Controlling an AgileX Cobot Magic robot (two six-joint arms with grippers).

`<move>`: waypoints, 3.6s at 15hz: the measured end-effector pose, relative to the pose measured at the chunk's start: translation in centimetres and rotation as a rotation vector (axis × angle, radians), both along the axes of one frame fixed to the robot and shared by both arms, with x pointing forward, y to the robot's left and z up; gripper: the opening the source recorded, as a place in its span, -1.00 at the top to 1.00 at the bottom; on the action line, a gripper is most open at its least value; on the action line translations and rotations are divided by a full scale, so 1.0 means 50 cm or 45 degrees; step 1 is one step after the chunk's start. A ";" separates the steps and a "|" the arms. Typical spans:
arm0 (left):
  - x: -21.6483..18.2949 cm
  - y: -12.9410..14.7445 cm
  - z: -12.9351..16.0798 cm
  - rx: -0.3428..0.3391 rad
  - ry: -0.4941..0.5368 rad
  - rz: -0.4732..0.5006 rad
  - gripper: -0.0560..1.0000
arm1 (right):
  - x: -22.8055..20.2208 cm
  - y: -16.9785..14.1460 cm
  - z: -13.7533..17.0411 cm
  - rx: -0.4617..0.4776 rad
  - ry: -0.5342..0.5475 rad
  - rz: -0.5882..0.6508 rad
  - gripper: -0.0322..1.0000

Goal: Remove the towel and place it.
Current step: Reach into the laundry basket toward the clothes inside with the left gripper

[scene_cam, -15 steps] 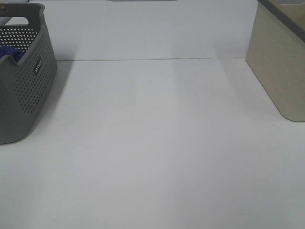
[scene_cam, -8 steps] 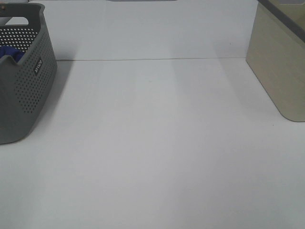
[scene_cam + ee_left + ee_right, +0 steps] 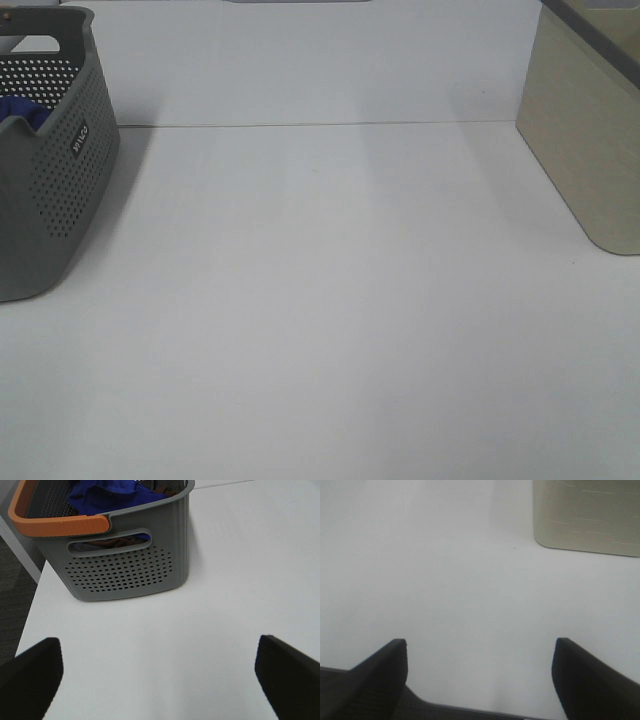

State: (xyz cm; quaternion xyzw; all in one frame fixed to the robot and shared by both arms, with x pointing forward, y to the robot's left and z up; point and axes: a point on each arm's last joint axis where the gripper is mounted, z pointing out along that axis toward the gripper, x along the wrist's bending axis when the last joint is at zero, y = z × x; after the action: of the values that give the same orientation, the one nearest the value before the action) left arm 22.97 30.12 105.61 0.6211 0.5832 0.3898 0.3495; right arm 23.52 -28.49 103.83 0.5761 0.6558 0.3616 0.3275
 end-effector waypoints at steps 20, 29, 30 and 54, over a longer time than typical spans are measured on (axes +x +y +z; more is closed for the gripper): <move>0.000 0.000 0.000 -0.001 0.000 0.001 -0.98 | 0.000 0.000 0.000 0.000 0.000 0.000 -0.56; 0.000 0.000 0.000 -0.002 0.000 0.001 -0.98 | 0.000 0.000 0.000 0.000 0.000 0.000 -0.56; 0.000 0.000 0.000 -0.002 0.000 0.001 -0.98 | 0.000 0.000 0.000 0.000 0.000 0.000 -0.56; 0.748 0.061 0.170 1.153 0.907 -0.762 -0.98 | 0.000 0.000 0.000 0.000 0.000 0.000 -0.56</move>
State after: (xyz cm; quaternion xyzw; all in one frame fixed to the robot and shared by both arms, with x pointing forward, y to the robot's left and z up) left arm 60.36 33.16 114.11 0.9339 0.2431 0.2531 -0.0681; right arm 23.52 -28.49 103.83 0.5761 0.6558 0.3616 0.3275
